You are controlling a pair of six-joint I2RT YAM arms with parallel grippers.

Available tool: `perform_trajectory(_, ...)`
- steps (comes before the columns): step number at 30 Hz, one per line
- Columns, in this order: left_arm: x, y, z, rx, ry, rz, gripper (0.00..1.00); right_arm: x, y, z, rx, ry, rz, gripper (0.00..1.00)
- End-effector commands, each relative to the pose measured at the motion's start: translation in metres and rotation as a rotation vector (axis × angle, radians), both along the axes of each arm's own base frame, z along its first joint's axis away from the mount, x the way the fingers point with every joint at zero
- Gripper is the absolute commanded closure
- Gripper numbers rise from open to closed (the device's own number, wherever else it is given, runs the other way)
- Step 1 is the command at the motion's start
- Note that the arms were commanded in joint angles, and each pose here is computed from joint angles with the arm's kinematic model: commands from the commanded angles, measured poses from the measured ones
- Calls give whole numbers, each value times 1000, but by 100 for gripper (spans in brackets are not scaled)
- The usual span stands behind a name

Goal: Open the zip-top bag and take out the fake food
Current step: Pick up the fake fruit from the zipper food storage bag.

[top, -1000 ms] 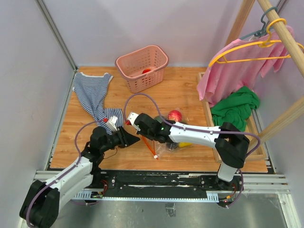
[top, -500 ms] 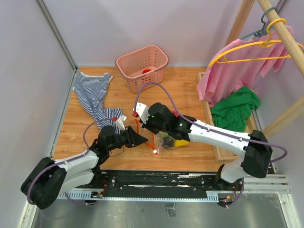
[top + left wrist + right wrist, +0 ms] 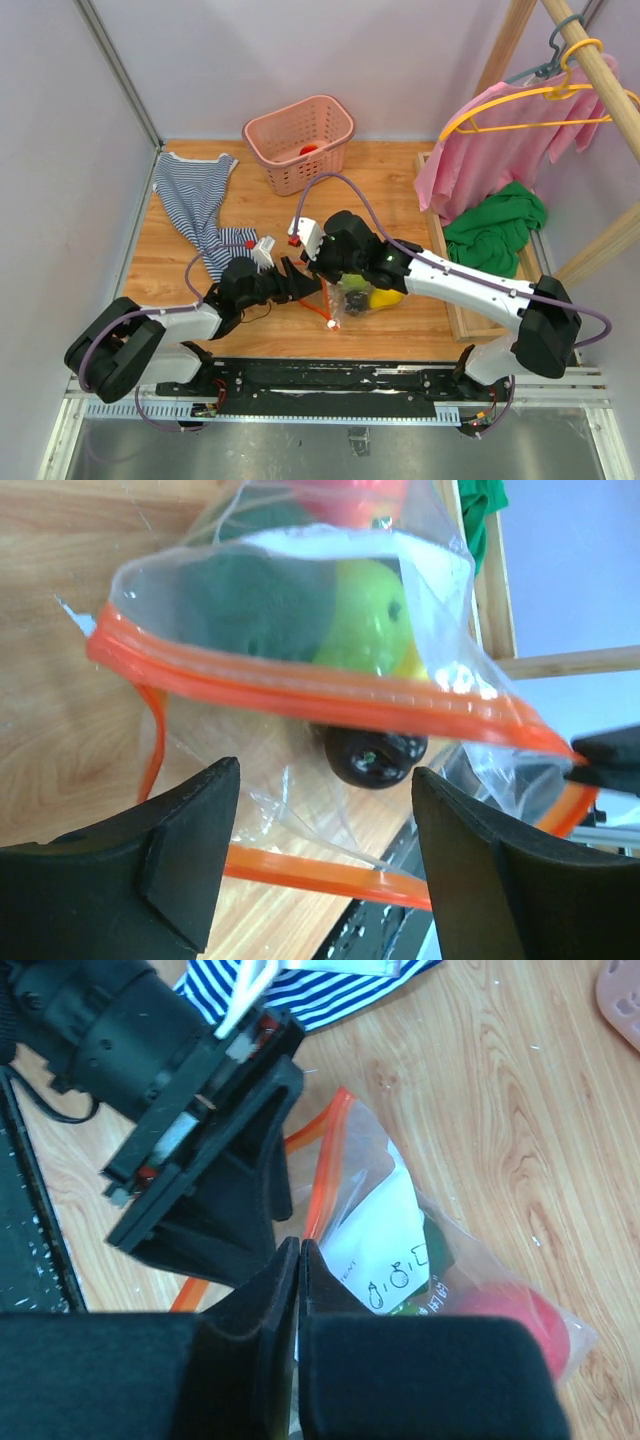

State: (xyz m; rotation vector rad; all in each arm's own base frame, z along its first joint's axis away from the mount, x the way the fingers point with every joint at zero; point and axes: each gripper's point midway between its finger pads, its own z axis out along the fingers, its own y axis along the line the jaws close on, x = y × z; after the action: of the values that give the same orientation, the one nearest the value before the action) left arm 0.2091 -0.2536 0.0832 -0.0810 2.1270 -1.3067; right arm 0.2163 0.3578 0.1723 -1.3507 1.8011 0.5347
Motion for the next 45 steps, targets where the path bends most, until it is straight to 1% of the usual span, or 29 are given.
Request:
perform_trajectory(1,21,-8,17,-6,-95,34,26,-16,-1,11,32,11,137,95)
perform_trajectory(2,22,-9,17,-3,-97,35,26,-15,-4,12,26,10,148,89)
perform_trajectory(3,23,-9,15,1,-97,33,26,-15,-6,13,29,23,163,82)
perform_trajectory(6,23,-10,10,0,-98,31,26,-16,-17,16,61,98,237,61)
perform_trajectory(7,23,-10,9,0,-100,30,26,-19,-20,18,83,131,274,56)
perform_trajectory(9,24,-10,5,6,-102,28,26,-14,-28,17,100,159,285,49)
perform_trajectory(11,25,-11,3,9,-104,27,26,2,-38,14,99,167,234,46)
perform_trajectory(14,27,-12,2,13,-117,29,26,36,-54,1,62,179,111,47)
perform_trajectory(16,29,-12,2,14,-135,26,25,53,-61,-12,21,196,48,56)
perform_trajectory(19,30,-14,1,18,-161,12,25,73,-66,-37,-78,208,-4,64)
perform_trajectory(21,32,-16,1,26,-172,4,25,87,-67,-46,-129,209,-40,72)
perform_trajectory(25,39,-14,-1,50,-193,21,24,107,-66,-67,-201,226,-95,82)
perform_trajectory(28,43,-13,0,64,-215,32,23,104,-67,-81,-223,261,-94,85)
perform_trajectory(35,51,-12,2,84,-248,53,20,86,-67,-102,-238,333,-30,87)
perform_trajectory(45,49,-16,-16,147,-200,63,18,67,-53,-100,-178,420,70,88)
